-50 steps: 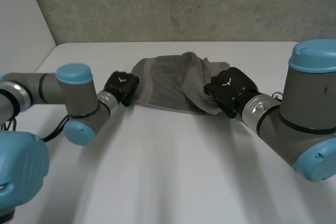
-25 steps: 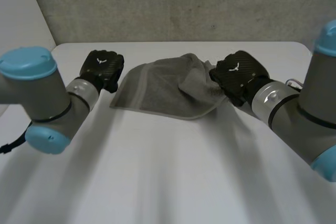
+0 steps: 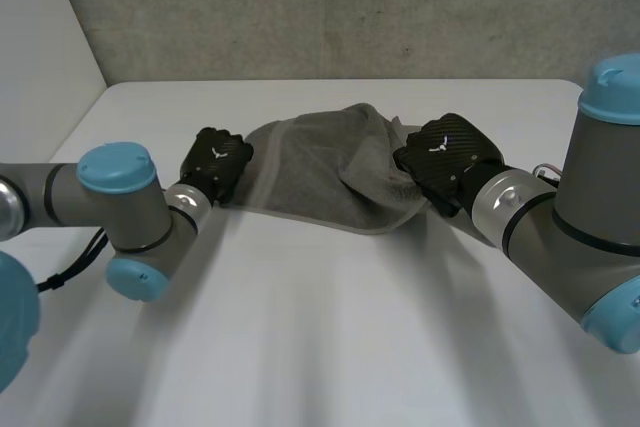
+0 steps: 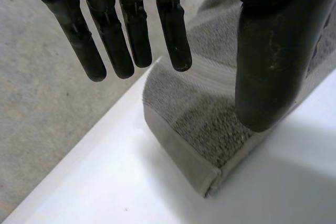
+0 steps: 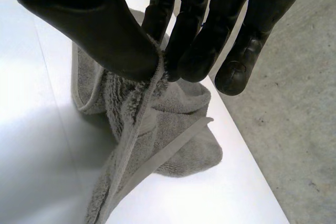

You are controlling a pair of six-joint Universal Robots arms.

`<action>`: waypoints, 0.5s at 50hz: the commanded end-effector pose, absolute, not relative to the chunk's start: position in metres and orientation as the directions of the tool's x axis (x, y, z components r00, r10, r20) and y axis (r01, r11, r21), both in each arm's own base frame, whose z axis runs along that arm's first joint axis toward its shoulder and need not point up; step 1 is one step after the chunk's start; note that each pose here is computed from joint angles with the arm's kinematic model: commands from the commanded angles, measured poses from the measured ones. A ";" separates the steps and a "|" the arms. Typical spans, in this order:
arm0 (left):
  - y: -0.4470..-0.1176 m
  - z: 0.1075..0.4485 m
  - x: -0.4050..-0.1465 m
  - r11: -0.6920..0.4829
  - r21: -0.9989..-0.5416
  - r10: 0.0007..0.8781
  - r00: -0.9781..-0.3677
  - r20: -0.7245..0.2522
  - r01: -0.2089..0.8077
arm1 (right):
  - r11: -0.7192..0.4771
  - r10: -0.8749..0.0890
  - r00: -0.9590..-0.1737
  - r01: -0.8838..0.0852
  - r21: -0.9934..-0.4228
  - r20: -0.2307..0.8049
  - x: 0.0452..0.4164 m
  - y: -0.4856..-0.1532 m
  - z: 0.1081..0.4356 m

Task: Fold the towel.

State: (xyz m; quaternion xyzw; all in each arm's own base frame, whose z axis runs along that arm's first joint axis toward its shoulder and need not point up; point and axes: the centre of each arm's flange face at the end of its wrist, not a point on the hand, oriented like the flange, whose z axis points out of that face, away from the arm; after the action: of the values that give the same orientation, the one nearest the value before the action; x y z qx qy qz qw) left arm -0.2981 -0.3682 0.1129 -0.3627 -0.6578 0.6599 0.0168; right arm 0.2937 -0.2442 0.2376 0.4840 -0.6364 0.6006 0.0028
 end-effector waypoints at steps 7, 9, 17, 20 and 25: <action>-0.377 0.100 -0.302 -0.097 -0.871 0.522 -0.721 -0.456 0.481 | -0.173 -0.624 -0.525 -0.629 -0.758 0.578 0.296 -0.248 0.227; -0.376 0.099 -0.302 -0.098 -0.870 0.523 -0.719 -0.457 0.482 | -0.172 -0.625 -0.525 -0.629 -0.758 0.578 0.296 -0.248 0.226; -0.381 0.098 -0.303 -0.105 -0.872 0.518 -0.722 -0.458 0.478 | -0.163 -0.631 -0.522 -0.634 -0.756 0.574 0.296 -0.249 0.222; -0.384 0.097 -0.304 -0.111 -0.873 0.514 -0.724 -0.460 0.476 | -0.161 -0.632 -0.521 -0.637 -0.754 0.574 0.296 -0.249 0.220; -0.388 0.095 -0.306 -0.108 -0.872 0.516 -0.722 -0.460 0.478 | -0.159 -0.633 -0.521 -0.637 -0.755 0.573 0.296 -0.249 0.220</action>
State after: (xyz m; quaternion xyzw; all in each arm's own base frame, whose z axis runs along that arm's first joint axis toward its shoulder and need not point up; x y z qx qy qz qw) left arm -0.3045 -0.3842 0.0966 -0.3717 -0.6670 0.6455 0.0149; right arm 0.2960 -0.2493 0.2205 0.4891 -0.6477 0.5842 0.0017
